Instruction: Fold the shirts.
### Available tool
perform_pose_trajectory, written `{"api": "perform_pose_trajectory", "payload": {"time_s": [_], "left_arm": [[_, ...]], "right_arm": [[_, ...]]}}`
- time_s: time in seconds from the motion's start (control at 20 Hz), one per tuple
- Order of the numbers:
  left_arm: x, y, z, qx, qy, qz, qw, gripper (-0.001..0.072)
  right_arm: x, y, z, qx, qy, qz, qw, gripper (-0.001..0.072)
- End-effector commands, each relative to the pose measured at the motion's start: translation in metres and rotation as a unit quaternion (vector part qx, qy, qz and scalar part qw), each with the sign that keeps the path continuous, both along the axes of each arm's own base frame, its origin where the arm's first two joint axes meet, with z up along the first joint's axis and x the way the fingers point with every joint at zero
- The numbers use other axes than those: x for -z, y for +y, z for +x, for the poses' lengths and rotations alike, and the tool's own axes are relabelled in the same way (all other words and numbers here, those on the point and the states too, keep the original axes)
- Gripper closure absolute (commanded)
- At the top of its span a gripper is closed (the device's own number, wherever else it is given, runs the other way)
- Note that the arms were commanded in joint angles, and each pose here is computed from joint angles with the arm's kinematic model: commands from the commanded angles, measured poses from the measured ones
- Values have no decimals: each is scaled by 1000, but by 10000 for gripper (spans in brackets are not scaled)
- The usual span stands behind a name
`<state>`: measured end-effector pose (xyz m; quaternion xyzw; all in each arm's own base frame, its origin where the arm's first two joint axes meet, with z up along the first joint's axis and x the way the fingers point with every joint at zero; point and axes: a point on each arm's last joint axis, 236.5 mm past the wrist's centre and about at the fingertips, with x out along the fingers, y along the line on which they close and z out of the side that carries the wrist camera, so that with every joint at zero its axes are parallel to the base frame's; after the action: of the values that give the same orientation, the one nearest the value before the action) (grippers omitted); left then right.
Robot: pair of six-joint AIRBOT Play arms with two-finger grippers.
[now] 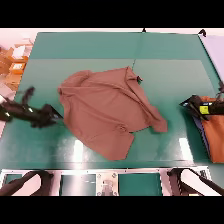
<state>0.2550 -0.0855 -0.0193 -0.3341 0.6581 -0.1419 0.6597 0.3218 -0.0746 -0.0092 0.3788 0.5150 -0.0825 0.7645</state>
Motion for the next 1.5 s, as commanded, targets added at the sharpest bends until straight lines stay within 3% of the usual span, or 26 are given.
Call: {"api": "perform_pose_trajectory", "payload": {"time_s": [0.0, 0.15, 0.55, 0.75, 0.8, 0.85, 0.9, 0.95, 1.15, 1.3, 1.45], "left_arm": [[32, -53, -59, 8, 38, -36, 999, 199], [54, -102, -85, 10, 53, -65, 996, 200], [81, -110, -86, 1, 27, -17, 999, 201], [92, -95, -55, -63, -9, 14, 998, 203], [92, -96, -48, -72, -18, 10, 997, 243], [93, -97, -44, -72, -25, 6, 997, 408], [96, -98, -44, -63, -28, 6, 998, 640], [97, -96, -45, -51, -32, 10, 998, 675], [87, -39, -44, 24, -11, 81, 996, 675], [59, 32, -16, 9, -20, 138, 990, 675], [34, 64, 11, -9, -67, 149, 987, 675]], "right_arm": [[-4, -25, 0, 33, -9, -9, 999, 169], [-6, -22, 2, 34, -14, -1, 999, 169], [-6, -21, 3, 34, -14, 1, 999, 168], [-7, -17, 5, 37, -19, 12, 999, 169], [-7, -17, 5, 37, -19, 13, 999, 168], [-7, -16, 5, 37, -19, 13, 999, 169], [-7, -15, 4, 35, -17, 15, 999, 169], [-6, -14, 2, 33, -14, 17, 999, 169], [0, -3, -11, 14, 14, 31, 999, 169], [27, 24, -43, -2, 70, 77, 995, 169], [67, 65, -89, -18, 142, 131, 981, 169]]}}
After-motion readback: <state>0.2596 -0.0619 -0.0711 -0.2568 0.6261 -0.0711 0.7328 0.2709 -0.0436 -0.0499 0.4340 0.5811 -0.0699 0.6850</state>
